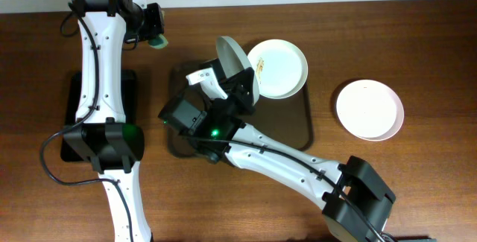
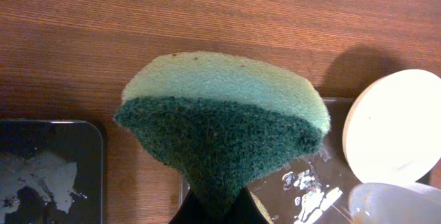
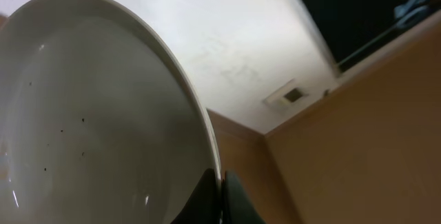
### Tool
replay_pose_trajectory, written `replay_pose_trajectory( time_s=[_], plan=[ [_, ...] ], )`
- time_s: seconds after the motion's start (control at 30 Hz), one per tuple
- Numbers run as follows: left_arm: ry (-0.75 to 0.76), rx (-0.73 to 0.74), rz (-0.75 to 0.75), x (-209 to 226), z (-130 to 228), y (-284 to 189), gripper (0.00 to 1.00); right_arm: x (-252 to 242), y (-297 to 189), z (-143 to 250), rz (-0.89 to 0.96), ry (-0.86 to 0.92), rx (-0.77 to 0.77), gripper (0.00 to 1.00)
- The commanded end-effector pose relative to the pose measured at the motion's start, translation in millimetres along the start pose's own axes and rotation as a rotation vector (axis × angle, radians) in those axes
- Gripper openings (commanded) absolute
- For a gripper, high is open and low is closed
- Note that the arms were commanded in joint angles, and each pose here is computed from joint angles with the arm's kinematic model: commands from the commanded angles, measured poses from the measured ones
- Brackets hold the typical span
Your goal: Clean dirty plates on tray and stack at the side
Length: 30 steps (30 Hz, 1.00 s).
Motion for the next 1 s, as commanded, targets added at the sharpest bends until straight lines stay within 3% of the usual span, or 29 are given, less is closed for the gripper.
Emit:
replay_pose_trajectory(
  time_s=[0.0,0.3,0.43,0.57,0.73,0.87,0.97],
  plan=[
    [-0.008,-0.007,0.026,-3,0,-6,0.01,-20,-11,-9,0.091,0.041,-0.026,0.04],
    [-0.009,0.001,0.024,-3,1,-5,0.01,-20,-11,-9,0.084,0.088,-0.028,0.04],
    [-0.009,0.001,0.024,-3,1,-5,0.01,-9,-10,-5,-0.132,0.068,-0.002,0.04],
    [-0.009,0.002,0.023,-3,1,-4,0.01,-23,9,12,-0.438,0.182,0.151,0.04],
    [-0.008,-0.003,0.024,-3,0,-4,0.01,-63,45,33,-0.686,0.343,0.341,0.04],
    [-0.007,-0.003,0.024,-3,0,-4,0.01,-103,81,57,-0.79,0.493,0.467,0.04],
    [-0.008,-0.003,0.025,-3,0,-4,0.01,-137,116,88,-0.754,0.603,0.573,0.04]
  ],
)
Point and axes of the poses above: each gripper's point midway between its finger pads, its own y axis out along the fingers, its own x axis along the line the jaws close on, z = x × y, the point moved 7 cm from there along -y, back along the fingers, and after that the axes turned 7 degrees about -y, right-handed, at the moved point
